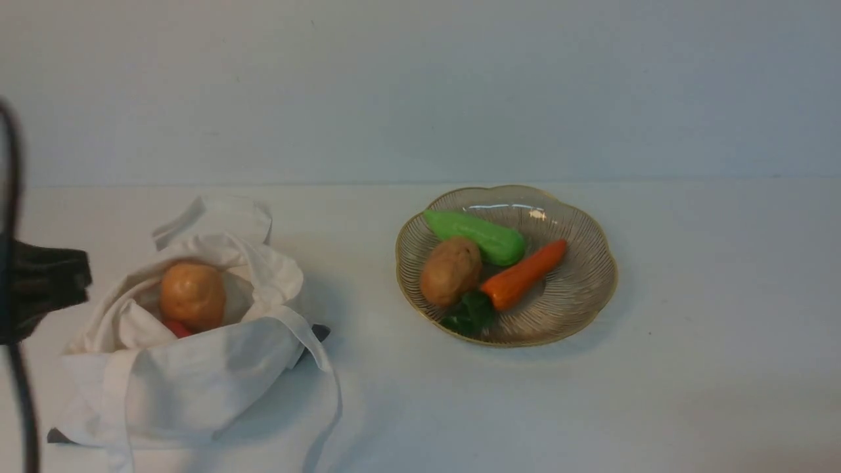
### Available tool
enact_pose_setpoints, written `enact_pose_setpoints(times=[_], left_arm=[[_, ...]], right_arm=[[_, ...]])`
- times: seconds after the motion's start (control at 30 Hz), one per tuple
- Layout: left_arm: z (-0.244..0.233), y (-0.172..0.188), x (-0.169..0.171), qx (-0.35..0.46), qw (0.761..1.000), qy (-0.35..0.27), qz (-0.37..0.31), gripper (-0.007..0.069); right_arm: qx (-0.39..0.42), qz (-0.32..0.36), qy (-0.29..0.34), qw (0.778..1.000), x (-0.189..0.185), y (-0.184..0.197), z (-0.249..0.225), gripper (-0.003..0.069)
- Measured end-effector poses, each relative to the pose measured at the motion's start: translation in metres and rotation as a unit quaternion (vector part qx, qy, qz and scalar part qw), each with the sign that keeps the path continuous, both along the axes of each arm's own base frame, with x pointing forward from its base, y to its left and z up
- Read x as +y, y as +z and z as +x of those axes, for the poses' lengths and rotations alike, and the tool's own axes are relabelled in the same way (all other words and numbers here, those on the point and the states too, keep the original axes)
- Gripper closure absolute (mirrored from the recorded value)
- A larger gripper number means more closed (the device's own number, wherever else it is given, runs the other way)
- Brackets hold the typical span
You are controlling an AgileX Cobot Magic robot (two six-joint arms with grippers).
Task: Take vegetables from cloth bag on white table place on plate.
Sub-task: 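Reach into the cloth bag and grasp the potato inside with the left gripper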
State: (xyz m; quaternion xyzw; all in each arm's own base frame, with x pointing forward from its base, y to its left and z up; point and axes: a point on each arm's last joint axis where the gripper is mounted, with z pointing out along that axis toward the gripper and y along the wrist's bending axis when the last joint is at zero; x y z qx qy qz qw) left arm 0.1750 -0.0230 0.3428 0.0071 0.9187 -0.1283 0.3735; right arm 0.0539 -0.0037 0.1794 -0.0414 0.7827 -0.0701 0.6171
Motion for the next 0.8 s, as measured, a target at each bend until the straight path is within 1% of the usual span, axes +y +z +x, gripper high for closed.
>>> enact_pose_setpoints(times=[0.03,0.07,0.13,0.2,0.43,0.57,0.67,0.73,0.77,0.8], left_arm=[[0.011,0.001,0.001,0.019,1.000,-0.009,0.015,0.0629],[0.014,-0.001,0.001,0.029,0.999,-0.011,0.016,0.0629],[0.037,-0.003,0.002,0.063,0.997,-0.023,0.040,0.0629],[0.070,-0.012,0.004,0.098,0.993,-0.027,0.058,0.0629],[0.123,-0.032,0.005,0.117,0.991,-0.027,0.065,0.0629],[0.142,-0.046,0.006,0.106,0.989,-0.049,0.093,0.0617],[0.153,-0.053,0.007,0.087,0.988,-0.064,0.112,0.0562],[0.160,-0.061,0.007,0.081,0.988,-0.065,0.117,0.0468],[0.163,-0.064,0.008,0.082,0.987,-0.065,0.118,0.0440],[0.166,-0.069,0.008,0.087,0.987,-0.065,0.118,0.0390]], right_arm=[[0.000,0.000,0.000,1.000,0.000,0.000,0.000,0.0673],[0.000,0.000,0.000,1.000,0.000,0.000,0.000,0.0673],[0.000,0.000,0.000,1.000,0.000,0.000,0.000,0.0673],[0.000,0.000,0.000,1.000,0.000,0.000,0.000,0.0673],[0.000,-0.001,0.000,1.000,0.000,0.000,0.000,0.0673],[0.000,-0.001,0.000,1.000,0.000,0.000,0.000,0.0673],[0.000,-0.001,0.000,1.000,0.000,0.000,0.000,0.0673],[0.000,-0.001,0.000,1.000,0.000,0.000,0.000,0.0673],[0.000,-0.001,0.000,1.000,0.000,0.000,0.000,0.0673],[0.000,-0.001,0.000,1.000,0.000,0.000,0.000,0.0673]])
